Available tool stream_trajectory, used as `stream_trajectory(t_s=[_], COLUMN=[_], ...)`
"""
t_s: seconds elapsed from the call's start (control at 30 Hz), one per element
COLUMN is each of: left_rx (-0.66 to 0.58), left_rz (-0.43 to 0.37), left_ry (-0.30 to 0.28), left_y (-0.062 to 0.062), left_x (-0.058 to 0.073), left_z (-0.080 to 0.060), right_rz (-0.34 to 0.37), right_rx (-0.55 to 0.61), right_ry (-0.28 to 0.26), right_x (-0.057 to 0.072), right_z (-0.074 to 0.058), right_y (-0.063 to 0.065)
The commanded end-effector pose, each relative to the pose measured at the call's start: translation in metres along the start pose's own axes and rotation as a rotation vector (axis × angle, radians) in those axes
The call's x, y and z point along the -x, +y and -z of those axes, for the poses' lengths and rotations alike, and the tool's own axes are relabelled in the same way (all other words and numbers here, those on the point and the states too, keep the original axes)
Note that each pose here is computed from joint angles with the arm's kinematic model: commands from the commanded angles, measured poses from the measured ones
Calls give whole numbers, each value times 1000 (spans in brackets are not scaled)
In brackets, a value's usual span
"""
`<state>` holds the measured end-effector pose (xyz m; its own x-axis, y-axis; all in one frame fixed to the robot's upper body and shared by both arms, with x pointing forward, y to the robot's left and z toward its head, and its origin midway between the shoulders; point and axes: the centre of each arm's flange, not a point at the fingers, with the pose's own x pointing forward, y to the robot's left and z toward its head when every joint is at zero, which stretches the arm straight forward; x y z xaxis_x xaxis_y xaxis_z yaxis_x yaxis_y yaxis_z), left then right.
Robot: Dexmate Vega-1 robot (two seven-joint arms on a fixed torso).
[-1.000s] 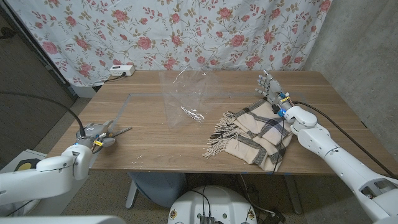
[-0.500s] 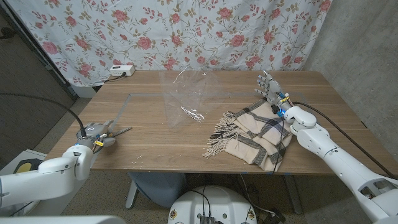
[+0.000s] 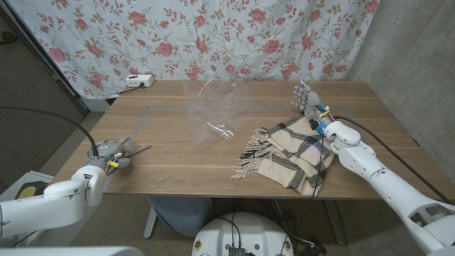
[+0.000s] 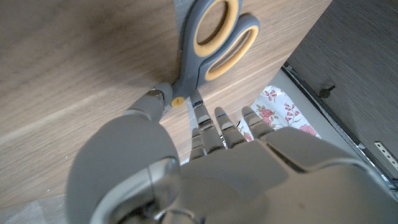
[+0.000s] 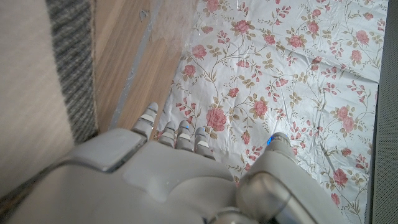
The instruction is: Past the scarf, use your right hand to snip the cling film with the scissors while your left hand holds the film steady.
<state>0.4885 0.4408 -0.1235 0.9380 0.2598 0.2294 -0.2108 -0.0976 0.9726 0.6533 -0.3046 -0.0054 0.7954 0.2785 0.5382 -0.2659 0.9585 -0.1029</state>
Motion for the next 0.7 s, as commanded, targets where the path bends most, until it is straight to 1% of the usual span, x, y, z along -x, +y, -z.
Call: stream_trajectory(t_s=[0.03,0.47,0.6,0.63,0.7], left_rx=[21,60,64,65,56], left_rz=[-19,-82,-83,-81,-75], left_ry=[-6,-52,-53,-46,-51], left_y=[-5,-6,-6,-7,-8], left_x=[4,12,13,13,13], left_z=[-1,-6,-6,-6,-8], right_rz=[0,1,4,4,2], right_rx=[-3,-10,-11,-11,-7], right_ry=[3,1,0,1,-1], right_x=[-3,-2,0,0,2], right_z=[1,3,3,3,3], right_y=[2,1,0,0,0])
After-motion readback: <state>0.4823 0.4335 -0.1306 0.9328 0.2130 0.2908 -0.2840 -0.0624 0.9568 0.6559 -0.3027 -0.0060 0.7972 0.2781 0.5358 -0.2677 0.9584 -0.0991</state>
